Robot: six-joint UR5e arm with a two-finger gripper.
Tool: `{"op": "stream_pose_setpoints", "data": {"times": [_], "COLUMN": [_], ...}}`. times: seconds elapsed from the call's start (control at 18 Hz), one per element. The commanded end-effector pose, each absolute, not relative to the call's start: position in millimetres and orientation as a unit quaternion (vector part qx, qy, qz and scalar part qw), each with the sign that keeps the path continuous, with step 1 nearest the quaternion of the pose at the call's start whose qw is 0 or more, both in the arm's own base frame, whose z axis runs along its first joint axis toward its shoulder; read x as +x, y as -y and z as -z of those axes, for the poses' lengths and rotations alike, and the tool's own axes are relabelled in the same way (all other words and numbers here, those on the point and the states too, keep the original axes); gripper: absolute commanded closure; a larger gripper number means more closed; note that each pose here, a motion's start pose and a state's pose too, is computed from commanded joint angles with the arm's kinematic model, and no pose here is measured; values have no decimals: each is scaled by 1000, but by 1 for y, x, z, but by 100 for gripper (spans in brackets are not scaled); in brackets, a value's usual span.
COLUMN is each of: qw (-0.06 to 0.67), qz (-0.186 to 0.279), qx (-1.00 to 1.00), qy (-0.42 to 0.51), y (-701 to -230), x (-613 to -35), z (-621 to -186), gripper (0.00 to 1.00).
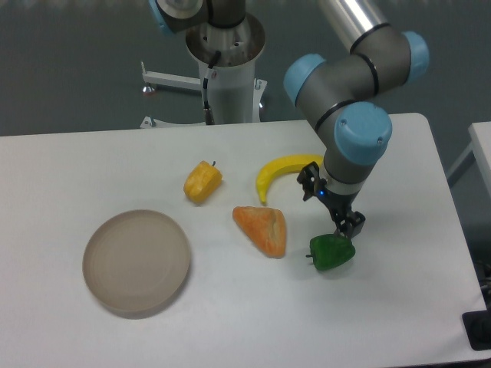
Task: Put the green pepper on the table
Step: 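Open the gripper to release the green pepper onto the table, then raise the open gripper up away from the green pepper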
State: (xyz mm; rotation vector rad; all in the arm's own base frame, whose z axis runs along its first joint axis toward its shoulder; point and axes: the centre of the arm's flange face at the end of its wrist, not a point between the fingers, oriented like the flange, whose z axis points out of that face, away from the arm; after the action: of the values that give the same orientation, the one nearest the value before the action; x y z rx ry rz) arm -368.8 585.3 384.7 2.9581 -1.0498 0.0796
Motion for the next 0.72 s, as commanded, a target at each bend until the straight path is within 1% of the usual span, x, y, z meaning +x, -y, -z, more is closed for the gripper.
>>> {"op": "stream_pose_setpoints", "data": {"times": [0.17, 0.28, 0.72], "qw": [1, 2, 4], "qz": [-28, -32, -36], "qx": [944, 934, 933], "qy": [330, 356, 359], "y": [-570, -564, -562], "x": [-372, -369, -366], "z": [-384, -380, -374], "gripper": [0, 0, 0]}}
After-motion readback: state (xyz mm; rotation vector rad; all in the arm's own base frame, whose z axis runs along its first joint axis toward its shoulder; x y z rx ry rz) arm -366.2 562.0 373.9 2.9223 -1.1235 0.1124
